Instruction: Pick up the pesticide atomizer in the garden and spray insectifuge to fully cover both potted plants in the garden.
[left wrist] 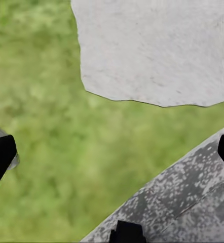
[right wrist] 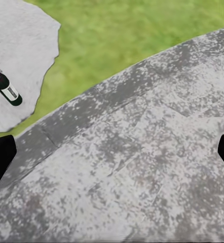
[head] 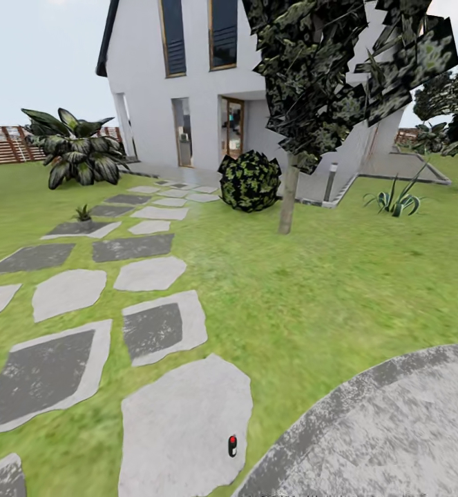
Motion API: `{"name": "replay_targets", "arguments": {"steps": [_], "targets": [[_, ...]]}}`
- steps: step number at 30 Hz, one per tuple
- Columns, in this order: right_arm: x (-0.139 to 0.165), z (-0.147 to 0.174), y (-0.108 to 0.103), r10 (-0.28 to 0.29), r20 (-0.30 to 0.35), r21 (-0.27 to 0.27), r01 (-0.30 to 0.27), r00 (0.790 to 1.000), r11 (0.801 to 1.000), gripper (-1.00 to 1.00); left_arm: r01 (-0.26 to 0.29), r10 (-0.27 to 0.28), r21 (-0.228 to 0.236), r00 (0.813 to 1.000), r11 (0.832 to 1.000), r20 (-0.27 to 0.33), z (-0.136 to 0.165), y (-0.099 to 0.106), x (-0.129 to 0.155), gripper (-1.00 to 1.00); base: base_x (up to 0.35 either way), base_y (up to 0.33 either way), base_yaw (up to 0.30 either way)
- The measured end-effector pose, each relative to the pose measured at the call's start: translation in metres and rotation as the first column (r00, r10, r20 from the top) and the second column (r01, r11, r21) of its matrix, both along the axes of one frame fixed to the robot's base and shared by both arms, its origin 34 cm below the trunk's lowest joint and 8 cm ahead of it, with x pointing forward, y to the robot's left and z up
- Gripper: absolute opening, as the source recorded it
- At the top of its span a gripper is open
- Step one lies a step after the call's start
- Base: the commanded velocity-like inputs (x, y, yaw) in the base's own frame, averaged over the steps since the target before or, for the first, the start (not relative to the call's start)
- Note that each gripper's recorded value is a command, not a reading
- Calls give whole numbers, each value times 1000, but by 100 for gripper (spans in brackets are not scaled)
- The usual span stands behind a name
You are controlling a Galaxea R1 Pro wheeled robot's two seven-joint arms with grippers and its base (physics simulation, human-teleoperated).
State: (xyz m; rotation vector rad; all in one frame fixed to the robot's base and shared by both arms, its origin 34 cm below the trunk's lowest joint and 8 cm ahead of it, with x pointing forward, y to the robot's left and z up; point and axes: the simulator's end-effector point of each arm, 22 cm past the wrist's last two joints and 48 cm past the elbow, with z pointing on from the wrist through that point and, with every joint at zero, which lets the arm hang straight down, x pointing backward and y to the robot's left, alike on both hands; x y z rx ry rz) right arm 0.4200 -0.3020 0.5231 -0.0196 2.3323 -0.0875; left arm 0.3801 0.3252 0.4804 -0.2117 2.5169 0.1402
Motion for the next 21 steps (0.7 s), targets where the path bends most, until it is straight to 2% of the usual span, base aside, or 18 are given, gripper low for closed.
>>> {"name": "replay_targets", "arguments": {"steps": [21], "targets": [[-2,-2,0,0,-6,0,0,1000,1000,100,0,0,0,1000,1000,-7,-2,0,-2,100,0,333,-282]]}}
